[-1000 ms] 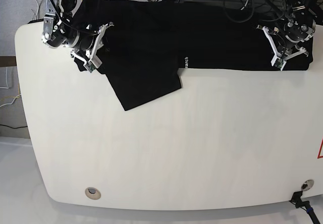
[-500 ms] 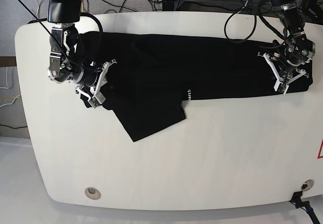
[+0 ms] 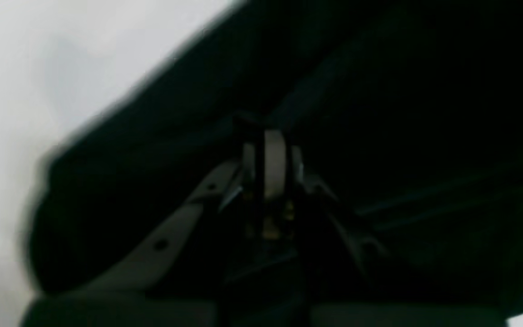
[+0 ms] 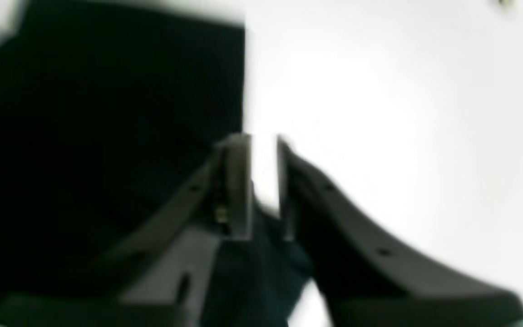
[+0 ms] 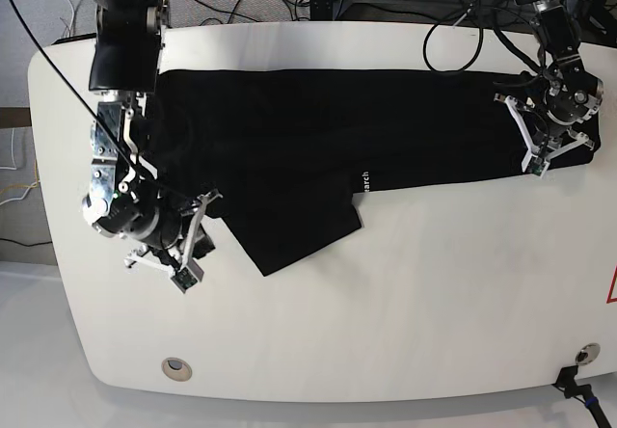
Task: Fold the T-shirt properly
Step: 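Move the right gripper along the folded shirt and grasp its side end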
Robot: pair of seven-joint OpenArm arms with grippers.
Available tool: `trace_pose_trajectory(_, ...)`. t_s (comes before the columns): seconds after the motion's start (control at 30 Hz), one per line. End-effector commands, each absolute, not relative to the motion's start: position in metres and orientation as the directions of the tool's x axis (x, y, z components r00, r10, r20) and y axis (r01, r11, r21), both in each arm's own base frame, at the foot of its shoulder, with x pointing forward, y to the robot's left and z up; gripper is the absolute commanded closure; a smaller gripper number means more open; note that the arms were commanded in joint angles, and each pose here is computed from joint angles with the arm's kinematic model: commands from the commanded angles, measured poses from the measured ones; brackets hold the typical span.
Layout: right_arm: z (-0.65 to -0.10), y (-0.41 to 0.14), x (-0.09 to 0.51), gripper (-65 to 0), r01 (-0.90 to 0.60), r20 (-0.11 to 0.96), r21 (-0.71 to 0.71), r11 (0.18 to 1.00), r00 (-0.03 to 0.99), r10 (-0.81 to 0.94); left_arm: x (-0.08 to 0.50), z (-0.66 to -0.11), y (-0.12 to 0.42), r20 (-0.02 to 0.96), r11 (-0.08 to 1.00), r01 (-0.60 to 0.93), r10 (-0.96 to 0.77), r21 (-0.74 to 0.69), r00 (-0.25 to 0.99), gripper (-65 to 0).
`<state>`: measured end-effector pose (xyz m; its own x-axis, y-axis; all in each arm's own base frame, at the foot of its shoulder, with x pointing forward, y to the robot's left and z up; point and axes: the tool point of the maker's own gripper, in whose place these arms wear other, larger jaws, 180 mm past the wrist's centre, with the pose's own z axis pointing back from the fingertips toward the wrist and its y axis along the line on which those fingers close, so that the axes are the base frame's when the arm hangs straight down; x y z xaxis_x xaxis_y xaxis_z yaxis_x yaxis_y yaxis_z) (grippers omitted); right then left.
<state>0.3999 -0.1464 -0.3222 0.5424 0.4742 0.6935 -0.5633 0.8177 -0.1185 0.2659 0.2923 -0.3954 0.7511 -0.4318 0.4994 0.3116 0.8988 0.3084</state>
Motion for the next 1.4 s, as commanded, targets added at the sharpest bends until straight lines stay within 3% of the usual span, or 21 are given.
trace_pose_trajectory(0.0,-0.322,-0.144,0.416,-19.7,-0.558,0.721,-0.075,0.826,0.542,0.431,0.287,-0.365,0.296,0.557,0.885,0.292,-0.457,0.363,0.694,0.0)
trace_pose_trajectory(0.17,-0.363,-0.127,0.436,-44.1,-0.526,0.737,0.082,0.847,0.604,0.304,0.29,-0.359,0.295,0.566,0.881,0.289,-0.464,0.375,0.682,0.0)
trace_pose_trajectory(0.27,-0.373,-0.122,0.447,-52.7,-0.505,0.747,0.138,0.852,0.618,0.245,0.296,-0.354,0.297,0.575,0.882,0.28,-0.462,0.38,0.675,0.0)
trace_pose_trajectory(0.67,-0.393,-0.1,0.452,-52.9,-0.474,0.745,0.261,0.841,0.653,0.136,0.296,-0.353,0.297,0.578,0.882,0.278,-0.462,0.381,0.672,0.0)
trace_pose_trajectory(0.87,-0.41,-0.057,0.432,-52.7,-0.497,0.719,0.329,0.803,0.683,0.128,0.296,-0.353,0.297,0.578,0.882,0.278,-0.462,0.381,0.672,0.0)
trace_pose_trajectory(0.9,-0.409,-0.053,0.432,-51.9,-0.5,0.72,0.335,0.799,0.682,0.126,0.296,-0.353,0.297,0.578,0.882,0.278,-0.462,0.381,0.672,0.0)
trace_pose_trajectory(0.97,-0.41,-0.049,0.431,-44.5,-0.502,0.719,0.338,0.796,0.683,0.125,0.296,-0.353,0.297,0.578,0.882,0.278,-0.462,0.381,0.672,0.0)
trace_pose_trajectory(1.2,-0.399,-0.049,0.439,-1.6,-0.512,0.739,0.324,0.795,0.662,0.126,0.296,-0.354,0.297,0.577,0.882,0.279,-0.461,0.38,0.674,0.0)
trace_pose_trajectory(1.37,-0.37,-0.054,0.435,0.0,-0.568,0.74,0.209,0.796,0.624,0.251,0.295,-0.355,0.297,0.577,0.883,0.279,-0.46,0.378,0.675,0.0)
